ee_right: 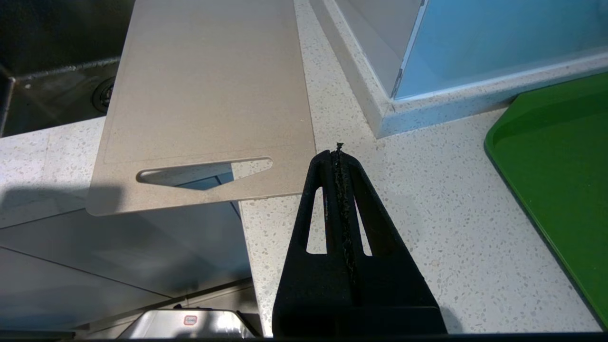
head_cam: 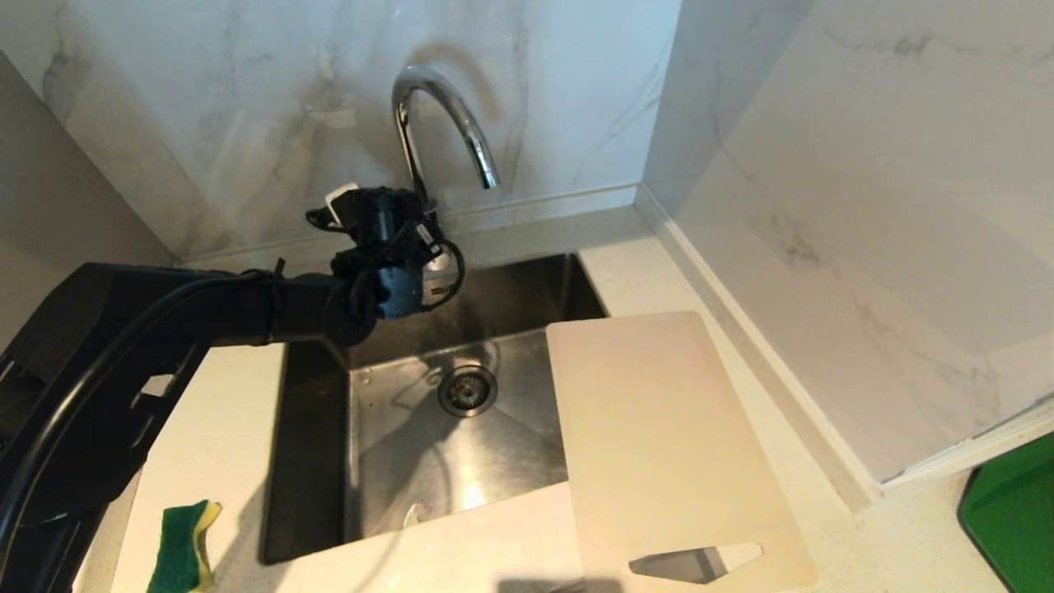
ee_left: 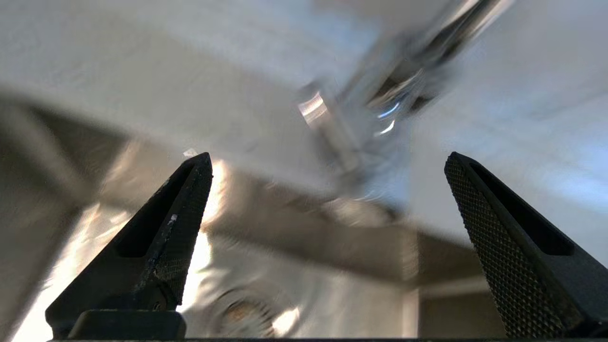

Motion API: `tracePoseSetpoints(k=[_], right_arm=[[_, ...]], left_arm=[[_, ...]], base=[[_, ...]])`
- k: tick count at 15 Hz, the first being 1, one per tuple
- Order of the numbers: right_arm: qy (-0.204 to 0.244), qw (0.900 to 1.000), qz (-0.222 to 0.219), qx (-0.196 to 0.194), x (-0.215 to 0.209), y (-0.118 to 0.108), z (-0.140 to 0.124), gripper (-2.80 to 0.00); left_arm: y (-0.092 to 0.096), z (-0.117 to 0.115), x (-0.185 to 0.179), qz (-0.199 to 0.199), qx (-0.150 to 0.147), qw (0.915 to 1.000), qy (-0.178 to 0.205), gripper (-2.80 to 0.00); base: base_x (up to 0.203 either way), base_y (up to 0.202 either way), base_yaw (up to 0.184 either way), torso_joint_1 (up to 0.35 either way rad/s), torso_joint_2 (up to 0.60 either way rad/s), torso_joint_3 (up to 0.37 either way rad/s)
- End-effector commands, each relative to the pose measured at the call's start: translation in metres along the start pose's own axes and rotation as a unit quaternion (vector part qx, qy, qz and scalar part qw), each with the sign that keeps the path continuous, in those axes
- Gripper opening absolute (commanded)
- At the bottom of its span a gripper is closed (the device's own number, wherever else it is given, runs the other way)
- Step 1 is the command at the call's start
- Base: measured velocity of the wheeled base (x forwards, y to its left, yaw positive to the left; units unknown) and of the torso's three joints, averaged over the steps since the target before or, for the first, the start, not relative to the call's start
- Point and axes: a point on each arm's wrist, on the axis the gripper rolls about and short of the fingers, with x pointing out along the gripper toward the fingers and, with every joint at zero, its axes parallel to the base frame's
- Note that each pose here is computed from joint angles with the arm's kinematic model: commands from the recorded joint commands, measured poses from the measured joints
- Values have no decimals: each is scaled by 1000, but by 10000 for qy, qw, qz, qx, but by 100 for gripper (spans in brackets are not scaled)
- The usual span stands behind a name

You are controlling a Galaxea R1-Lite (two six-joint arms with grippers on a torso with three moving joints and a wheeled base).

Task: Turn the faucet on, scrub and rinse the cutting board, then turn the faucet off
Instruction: Turn on the tap

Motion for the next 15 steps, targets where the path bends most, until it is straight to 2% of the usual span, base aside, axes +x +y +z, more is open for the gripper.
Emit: tracePoseSetpoints(k=[1, 8, 15], right_arm=[[-3, 10000, 2, 0, 0, 0, 0, -280], [-3, 10000, 2, 0, 0, 0, 0, -280], [-3, 10000, 2, 0, 0, 0, 0, -280]], left_arm=[[0, -5, 3, -55, -142, 9998, -147, 0], [4, -8, 10, 24, -285, 9989, -362, 0], [15, -19, 20, 429, -130, 9975, -555, 0]], base=[[0, 0, 0, 0, 0, 0], [0, 0, 0, 0, 0, 0], [0, 0, 0, 0, 0, 0]])
